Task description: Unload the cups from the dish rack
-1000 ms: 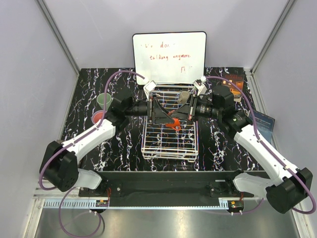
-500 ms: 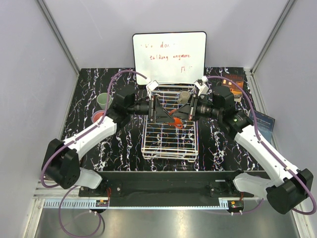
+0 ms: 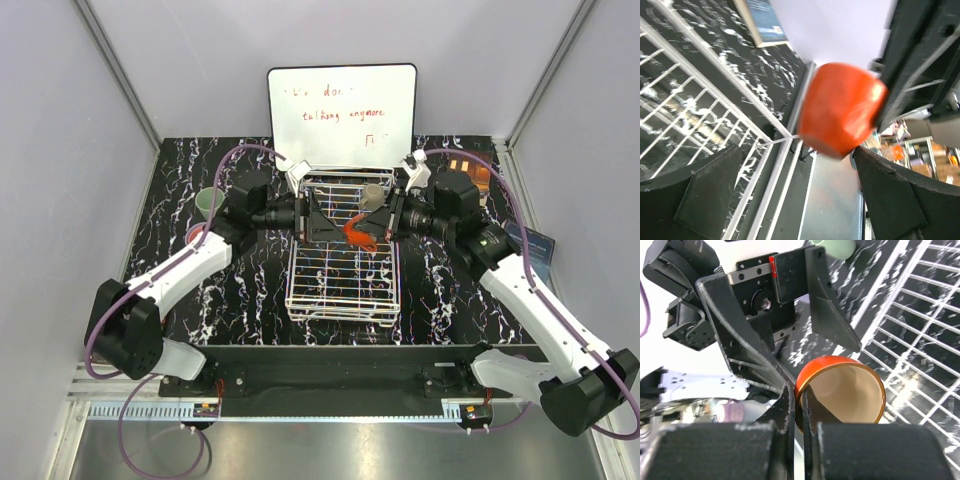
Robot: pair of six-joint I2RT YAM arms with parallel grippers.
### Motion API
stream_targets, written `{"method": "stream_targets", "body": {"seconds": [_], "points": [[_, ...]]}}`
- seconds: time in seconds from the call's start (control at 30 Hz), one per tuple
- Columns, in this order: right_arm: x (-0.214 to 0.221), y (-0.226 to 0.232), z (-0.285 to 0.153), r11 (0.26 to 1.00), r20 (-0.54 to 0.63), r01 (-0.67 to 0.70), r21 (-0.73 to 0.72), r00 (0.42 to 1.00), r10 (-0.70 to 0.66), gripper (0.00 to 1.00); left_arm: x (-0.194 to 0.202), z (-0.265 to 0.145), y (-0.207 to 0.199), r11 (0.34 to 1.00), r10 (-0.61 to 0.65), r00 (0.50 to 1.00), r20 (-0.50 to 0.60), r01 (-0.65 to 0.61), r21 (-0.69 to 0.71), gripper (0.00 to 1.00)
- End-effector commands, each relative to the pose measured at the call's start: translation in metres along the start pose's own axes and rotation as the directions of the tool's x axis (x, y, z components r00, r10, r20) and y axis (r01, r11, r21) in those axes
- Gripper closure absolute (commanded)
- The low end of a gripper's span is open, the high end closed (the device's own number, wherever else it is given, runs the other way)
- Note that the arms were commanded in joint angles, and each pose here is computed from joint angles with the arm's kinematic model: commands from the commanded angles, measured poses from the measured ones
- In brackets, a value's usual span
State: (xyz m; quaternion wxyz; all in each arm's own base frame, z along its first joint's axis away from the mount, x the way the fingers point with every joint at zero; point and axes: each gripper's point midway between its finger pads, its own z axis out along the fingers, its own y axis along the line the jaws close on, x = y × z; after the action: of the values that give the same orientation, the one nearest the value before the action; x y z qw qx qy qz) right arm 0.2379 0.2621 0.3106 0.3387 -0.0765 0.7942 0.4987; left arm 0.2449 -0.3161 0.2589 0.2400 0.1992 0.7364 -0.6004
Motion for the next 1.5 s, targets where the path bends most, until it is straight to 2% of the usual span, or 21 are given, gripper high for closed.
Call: {"method": "stream_targets", "body": {"seconds": [0.0,0.17,0.2,0.27,0.3,0.4,0.5,0.63,0.8,0.83,0.87,0.93,1.13,1.23,1.47], "points": [[-0.033,0.016,-0.018,0.990,0.114,0.131,0.052,0.984,-0.137,1.00,-0.010,-0.010,0.020,0.996,-0.010,0.998,0.057,0.015,-0.087,0.01],[-0.042,-0.010,-0.024,0.967,0.139,0.144,0.209,0.975,-0.175,1.00,-0.012,-0.017,0.033,0.988,-0.030,0.996,0.081,0.042,-0.148,0.01],[-0.055,-0.029,-0.029,0.937,0.179,0.125,0.326,0.965,-0.191,1.00,-0.013,-0.018,0.038,0.984,-0.026,0.996,0.086,0.041,-0.176,0.01],[-0.059,-0.065,-0.041,0.842,0.137,0.110,0.528,0.967,-0.213,1.00,-0.011,-0.022,0.054,0.961,-0.051,0.994,0.096,0.075,-0.266,0.01],[-0.071,-0.089,-0.055,0.743,0.150,0.090,0.663,0.957,-0.249,1.00,-0.014,-0.023,0.057,0.955,-0.047,0.994,0.103,0.075,-0.289,0.01],[-0.078,-0.134,-0.079,0.510,0.059,0.108,0.853,0.952,-0.300,1.00,-0.017,-0.027,0.068,0.928,-0.071,0.988,0.136,0.115,-0.354,0.01],[-0.089,-0.159,-0.094,0.397,0.056,0.066,0.915,0.956,-0.288,1.00,-0.020,-0.030,0.072,0.910,-0.096,0.980,0.172,0.156,-0.385,0.01],[-0.089,-0.196,-0.098,0.320,0.058,0.016,0.947,0.974,-0.221,1.00,-0.022,-0.040,0.086,0.858,-0.108,0.966,0.236,0.211,-0.469,0.01],[-0.078,-0.237,-0.081,0.285,0.029,0.005,0.959,0.993,-0.116,1.00,-0.026,-0.060,0.084,0.819,-0.070,0.943,0.324,0.240,-0.522,0.01],[-0.076,-0.244,-0.076,0.300,0.054,-0.028,0.953,0.995,-0.079,1.00,-0.025,-0.062,0.085,0.813,-0.066,0.940,0.336,0.246,-0.528,0.01],[-0.074,-0.251,-0.074,0.323,0.069,-0.054,0.945,0.997,-0.035,1.00,-0.025,-0.063,0.083,0.815,-0.063,0.939,0.339,0.244,-0.525,0.01],[-0.072,-0.266,-0.064,0.318,0.074,-0.072,0.945,0.997,0.007,1.00,-0.024,-0.066,0.080,0.815,-0.059,0.938,0.340,0.243,-0.527,0.01],[-0.077,-0.310,-0.045,0.278,0.072,-0.087,0.956,0.995,0.064,1.00,-0.012,-0.075,0.079,0.799,-0.055,0.940,0.337,0.244,-0.550,0.01],[-0.080,-0.322,-0.032,0.309,0.063,-0.089,0.947,0.994,0.093,1.00,-0.005,-0.077,0.080,0.800,-0.062,0.941,0.334,0.247,-0.547,0.01],[-0.064,-0.359,-0.022,0.259,0.036,-0.075,0.963,0.987,0.155,1.00,0.003,-0.083,0.078,0.795,-0.056,0.939,0.339,0.247,-0.554,0.01]]}}
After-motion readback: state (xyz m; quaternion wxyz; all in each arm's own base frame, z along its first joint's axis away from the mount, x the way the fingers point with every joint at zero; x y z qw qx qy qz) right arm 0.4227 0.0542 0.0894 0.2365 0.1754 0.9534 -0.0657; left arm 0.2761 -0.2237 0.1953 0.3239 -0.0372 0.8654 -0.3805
